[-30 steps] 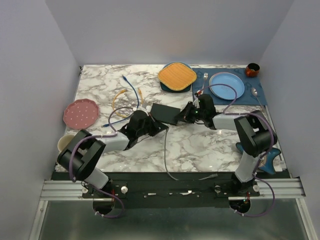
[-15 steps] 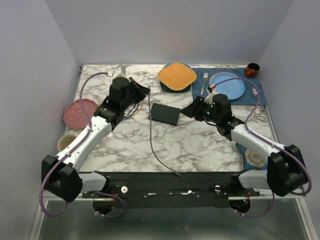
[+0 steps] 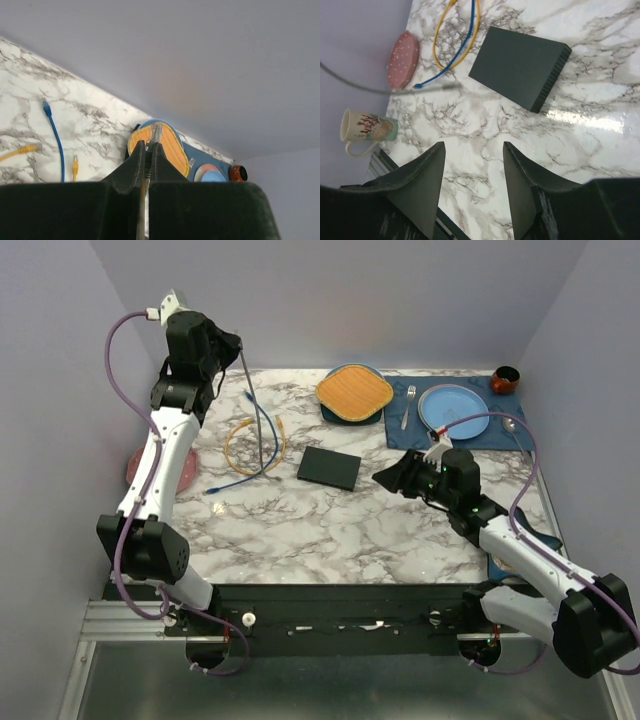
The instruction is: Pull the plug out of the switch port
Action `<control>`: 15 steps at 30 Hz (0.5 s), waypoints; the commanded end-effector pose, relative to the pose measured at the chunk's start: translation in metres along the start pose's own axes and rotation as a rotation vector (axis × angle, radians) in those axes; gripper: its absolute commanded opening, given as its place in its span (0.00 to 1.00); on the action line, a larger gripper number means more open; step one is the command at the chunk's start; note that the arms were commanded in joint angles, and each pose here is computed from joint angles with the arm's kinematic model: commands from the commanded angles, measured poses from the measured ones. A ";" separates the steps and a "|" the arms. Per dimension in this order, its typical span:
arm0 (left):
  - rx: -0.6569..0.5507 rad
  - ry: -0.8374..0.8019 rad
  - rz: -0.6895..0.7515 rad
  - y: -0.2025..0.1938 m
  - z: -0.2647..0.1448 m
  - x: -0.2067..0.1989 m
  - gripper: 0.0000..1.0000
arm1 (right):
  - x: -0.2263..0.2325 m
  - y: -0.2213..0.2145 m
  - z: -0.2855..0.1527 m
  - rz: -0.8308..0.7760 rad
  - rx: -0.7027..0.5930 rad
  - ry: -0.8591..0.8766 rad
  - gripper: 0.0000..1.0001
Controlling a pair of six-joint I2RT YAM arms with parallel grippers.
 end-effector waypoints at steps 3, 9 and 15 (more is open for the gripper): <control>0.017 0.072 -0.035 0.010 0.065 0.041 0.00 | -0.003 -0.011 -0.009 -0.011 -0.018 0.021 0.58; 0.176 0.227 -0.058 -0.029 0.128 0.101 0.23 | -0.006 -0.017 -0.010 -0.013 0.008 0.018 0.57; 0.246 0.352 -0.019 -0.060 0.141 0.138 0.75 | -0.013 -0.021 -0.010 -0.015 0.002 -0.014 0.57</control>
Point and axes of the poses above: each gripper's point midway between its finger pads, its own z axis out along the fingers, its own x axis along the line the jaws close on, y = z × x, the point moved 5 cm from there along -z, back along the fingers, and after that the axes turned 1 degree about -z, right-handed, at the moved point
